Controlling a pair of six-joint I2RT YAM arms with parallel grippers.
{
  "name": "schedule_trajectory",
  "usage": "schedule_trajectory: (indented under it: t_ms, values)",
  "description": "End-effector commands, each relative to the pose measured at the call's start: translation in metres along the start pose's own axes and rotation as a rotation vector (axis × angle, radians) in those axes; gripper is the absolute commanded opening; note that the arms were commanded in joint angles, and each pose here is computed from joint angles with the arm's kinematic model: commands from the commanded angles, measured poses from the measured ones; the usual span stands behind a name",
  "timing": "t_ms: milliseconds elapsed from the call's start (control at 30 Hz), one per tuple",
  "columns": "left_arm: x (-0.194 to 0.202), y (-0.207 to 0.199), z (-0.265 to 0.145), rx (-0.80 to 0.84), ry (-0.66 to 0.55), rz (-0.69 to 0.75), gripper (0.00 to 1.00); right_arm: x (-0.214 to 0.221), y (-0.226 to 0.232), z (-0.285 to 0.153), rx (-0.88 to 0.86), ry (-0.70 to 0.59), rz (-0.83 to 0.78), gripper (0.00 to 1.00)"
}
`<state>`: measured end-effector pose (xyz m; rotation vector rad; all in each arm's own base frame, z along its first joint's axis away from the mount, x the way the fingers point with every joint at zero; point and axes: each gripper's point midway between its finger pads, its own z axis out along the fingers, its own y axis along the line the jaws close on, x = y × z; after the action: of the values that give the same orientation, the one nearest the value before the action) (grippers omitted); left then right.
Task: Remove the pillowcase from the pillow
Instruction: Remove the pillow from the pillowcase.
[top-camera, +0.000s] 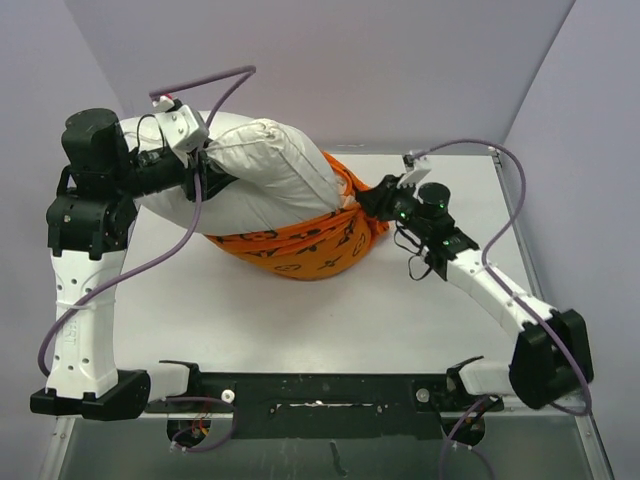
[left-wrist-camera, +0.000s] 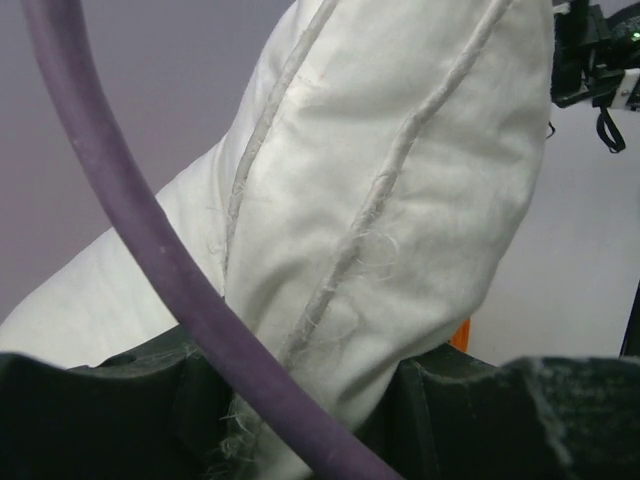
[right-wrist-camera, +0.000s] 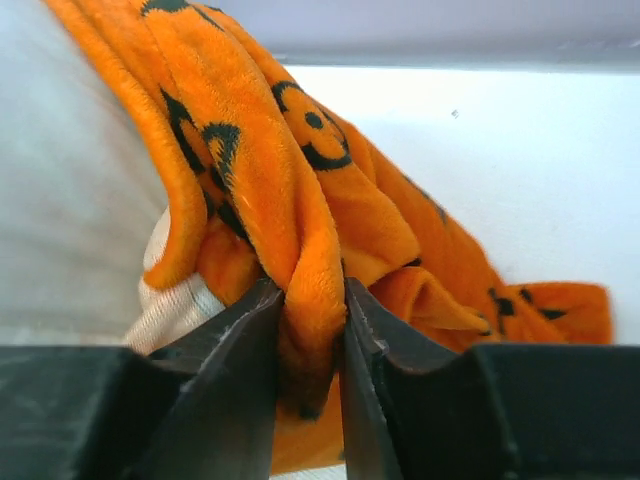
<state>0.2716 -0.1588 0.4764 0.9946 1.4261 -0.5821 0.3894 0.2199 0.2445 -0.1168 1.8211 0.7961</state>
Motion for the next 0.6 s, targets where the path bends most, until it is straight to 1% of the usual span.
schedule_trajectory:
  t_ms: [0, 67, 100, 200, 300, 367, 467, 567]
  values:
    - [-0.084, 0.025, -0.022, -0.151, -0.201, 0.091, 0.00, -0.034, -0.047, -0.056, 0.228, -0.128, -0.247, 0.36]
    - [-0.086, 0.033, -0.014, -0.159, -0.206, 0.035, 0.00, -0.063, 0.007, -0.075, 0.101, -0.240, -0.436, 0.52]
    - [-0.086, 0.037, -0.008, -0.169, -0.201, 0.008, 0.00, -0.068, 0.032, -0.083, 0.046, -0.267, -0.527, 0.56]
    - [-0.080, 0.048, 0.015, -0.212, -0.173, -0.008, 0.00, -0.069, 0.088, -0.103, -0.070, -0.319, -0.748, 0.63]
    - [-0.073, 0.049, 0.042, -0.263, -0.134, 0.041, 0.00, -0.061, 0.137, -0.121, -0.203, -0.375, -0.936, 0.71]
    - [-0.070, 0.045, 0.059, -0.279, -0.108, 0.085, 0.00, -0.046, 0.170, -0.123, -0.295, -0.373, -1.056, 0.74]
    - [-0.070, 0.043, 0.078, -0.283, -0.090, 0.106, 0.00, -0.013, 0.222, -0.117, -0.420, -0.322, -1.275, 0.77]
    - [-0.068, 0.044, 0.088, -0.278, -0.072, 0.127, 0.00, 0.013, 0.252, -0.098, -0.497, -0.246, -1.469, 0.78]
